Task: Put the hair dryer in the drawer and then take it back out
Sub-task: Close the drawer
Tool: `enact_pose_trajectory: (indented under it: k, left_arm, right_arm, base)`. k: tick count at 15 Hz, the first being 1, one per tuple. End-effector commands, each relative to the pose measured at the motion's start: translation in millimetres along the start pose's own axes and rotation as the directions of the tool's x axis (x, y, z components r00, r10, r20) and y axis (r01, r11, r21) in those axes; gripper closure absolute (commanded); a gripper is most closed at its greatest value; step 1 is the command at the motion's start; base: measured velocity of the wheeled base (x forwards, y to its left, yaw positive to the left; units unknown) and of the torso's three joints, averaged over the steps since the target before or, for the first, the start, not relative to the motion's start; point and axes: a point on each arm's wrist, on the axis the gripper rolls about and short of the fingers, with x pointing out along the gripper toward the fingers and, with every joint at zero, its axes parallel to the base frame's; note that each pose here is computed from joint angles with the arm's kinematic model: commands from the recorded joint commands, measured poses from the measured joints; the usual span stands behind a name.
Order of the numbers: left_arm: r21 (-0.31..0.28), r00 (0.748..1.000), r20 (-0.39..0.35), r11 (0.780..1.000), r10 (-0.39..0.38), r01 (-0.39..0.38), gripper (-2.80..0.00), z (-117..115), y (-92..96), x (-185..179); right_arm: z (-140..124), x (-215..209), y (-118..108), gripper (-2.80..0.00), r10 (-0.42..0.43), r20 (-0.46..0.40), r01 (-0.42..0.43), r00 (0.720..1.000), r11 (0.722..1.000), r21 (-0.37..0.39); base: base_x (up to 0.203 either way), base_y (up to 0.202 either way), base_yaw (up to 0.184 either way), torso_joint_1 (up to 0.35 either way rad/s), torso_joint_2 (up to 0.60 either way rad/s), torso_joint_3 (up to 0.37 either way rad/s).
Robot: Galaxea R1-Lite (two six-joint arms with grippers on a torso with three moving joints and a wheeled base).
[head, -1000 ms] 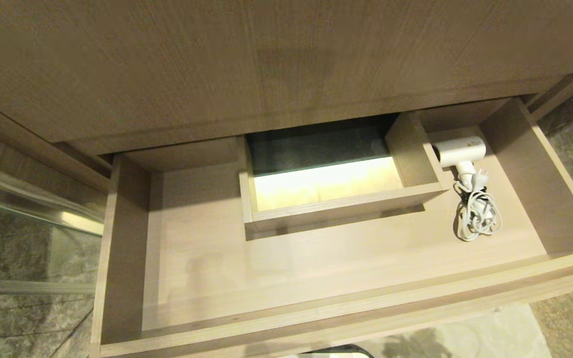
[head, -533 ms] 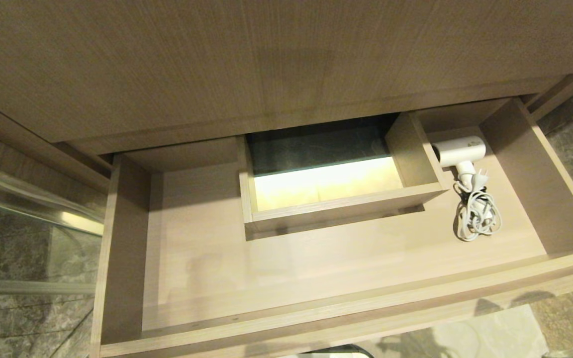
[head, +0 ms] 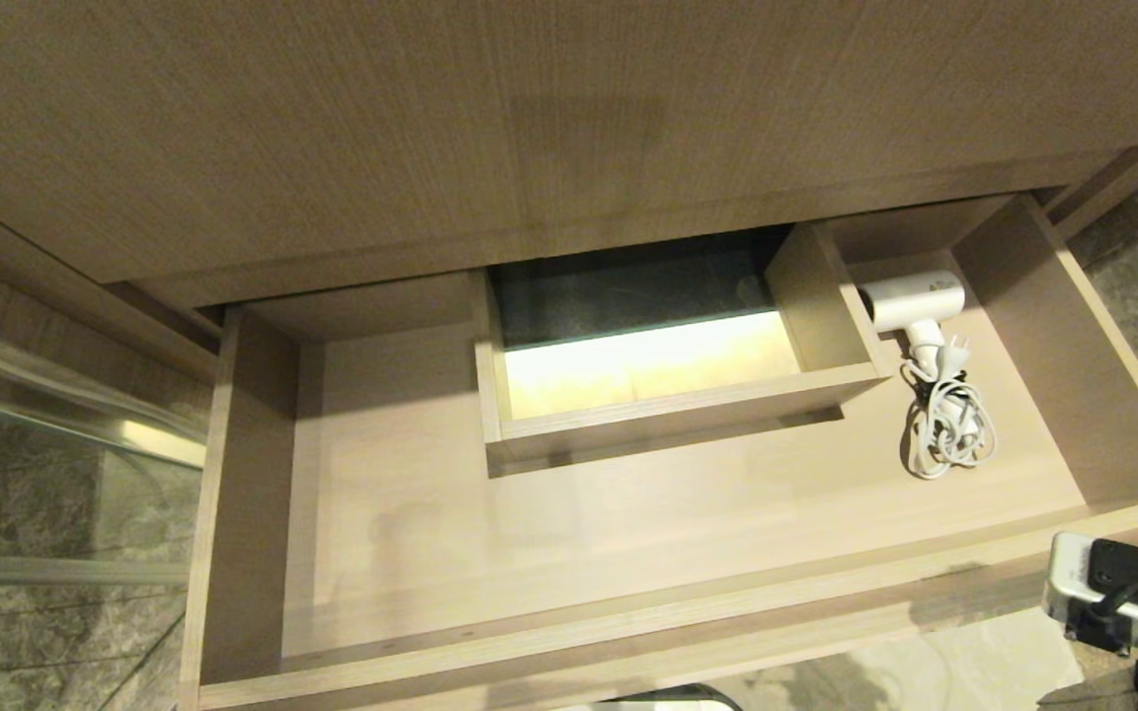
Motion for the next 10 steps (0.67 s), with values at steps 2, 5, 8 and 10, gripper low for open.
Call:
enact_pose_trajectory:
  k: [2, 5, 8, 10]
  left_arm:
    - [-0.001, 1.000, 0.000, 1.000, 0.000, 0.000, 0.00, 0.0, 0.0, 0.0]
    - [-0.001, 1.000, -0.001, 1.000, 0.000, 0.000, 0.00, -0.4, 0.0, 0.1]
    - [-0.001, 1.000, 0.000, 1.000, 0.000, 0.000, 0.00, -0.4, 0.0, 0.0]
    - [-0.001, 1.000, 0.000, 1.000, 0.000, 0.000, 0.00, -0.4, 0.0, 0.0]
  right_arm:
    - [7.2, 11.7, -5.4, 0.00, 0.019, -0.028, -0.019, 0.999, 1.000, -0.006]
    - [14.8, 19.6, -10.9, 0.00, 0.017, -0.024, -0.017, 1.000, 1.000, -0.016]
    - [20.9, 27.3, -15.5, 0.00, 0.013, -0.021, -0.014, 1.000, 1.000, -0.018]
    - [28.1, 29.3, -19.9, 0.00, 0.010, -0.013, -0.010, 1.000, 1.000, -0.017]
  base:
    - [0.000, 0.000, 0.000, 0.000, 0.00, 0.000]
    - [0.000, 0.000, 0.000, 0.000, 0.00, 0.000]
    - [0.000, 0.000, 0.000, 0.000, 0.00, 0.000]
    - [0.000, 0.000, 0.000, 0.000, 0.00, 0.000]
